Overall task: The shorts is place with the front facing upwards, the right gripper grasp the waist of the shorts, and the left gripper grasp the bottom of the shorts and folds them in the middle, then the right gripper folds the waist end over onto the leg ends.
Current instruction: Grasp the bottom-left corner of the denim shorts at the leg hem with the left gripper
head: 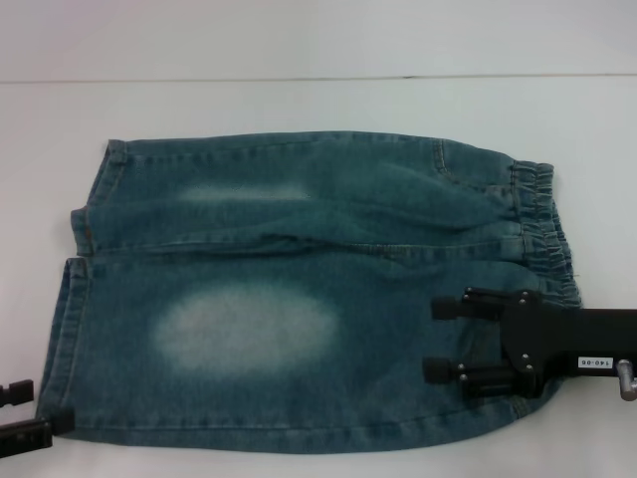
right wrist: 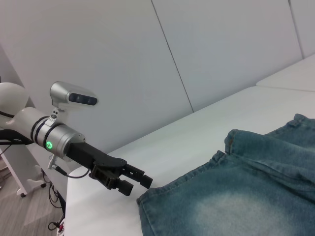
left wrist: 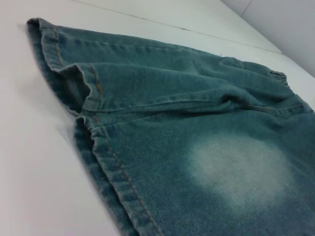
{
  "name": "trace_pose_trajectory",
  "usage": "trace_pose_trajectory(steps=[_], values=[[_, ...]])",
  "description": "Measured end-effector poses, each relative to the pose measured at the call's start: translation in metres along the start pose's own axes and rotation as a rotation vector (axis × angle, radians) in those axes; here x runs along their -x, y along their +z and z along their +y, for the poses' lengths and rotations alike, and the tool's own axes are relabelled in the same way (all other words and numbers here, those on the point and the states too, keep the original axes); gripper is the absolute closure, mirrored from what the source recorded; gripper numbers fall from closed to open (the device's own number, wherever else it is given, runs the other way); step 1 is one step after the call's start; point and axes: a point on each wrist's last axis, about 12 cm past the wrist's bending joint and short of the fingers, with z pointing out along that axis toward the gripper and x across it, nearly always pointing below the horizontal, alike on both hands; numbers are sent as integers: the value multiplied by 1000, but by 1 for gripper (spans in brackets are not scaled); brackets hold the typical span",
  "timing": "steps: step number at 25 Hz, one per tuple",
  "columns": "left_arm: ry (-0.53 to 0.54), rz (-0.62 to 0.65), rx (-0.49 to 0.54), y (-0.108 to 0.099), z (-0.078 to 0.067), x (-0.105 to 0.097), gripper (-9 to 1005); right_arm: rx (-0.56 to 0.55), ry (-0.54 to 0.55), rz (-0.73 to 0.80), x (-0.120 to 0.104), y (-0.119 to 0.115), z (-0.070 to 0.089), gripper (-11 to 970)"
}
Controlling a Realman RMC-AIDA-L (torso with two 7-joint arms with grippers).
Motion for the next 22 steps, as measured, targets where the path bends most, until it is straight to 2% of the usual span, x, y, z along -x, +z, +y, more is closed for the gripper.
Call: trace_pose_trajectory(steps=[18,22], values=[[21,38,-62,5,-5,5,61,-4,11,2,0,-1,0,42],[21,39,-43,4,-3,5,61,-6,13,2,-1,-1,0,43]])
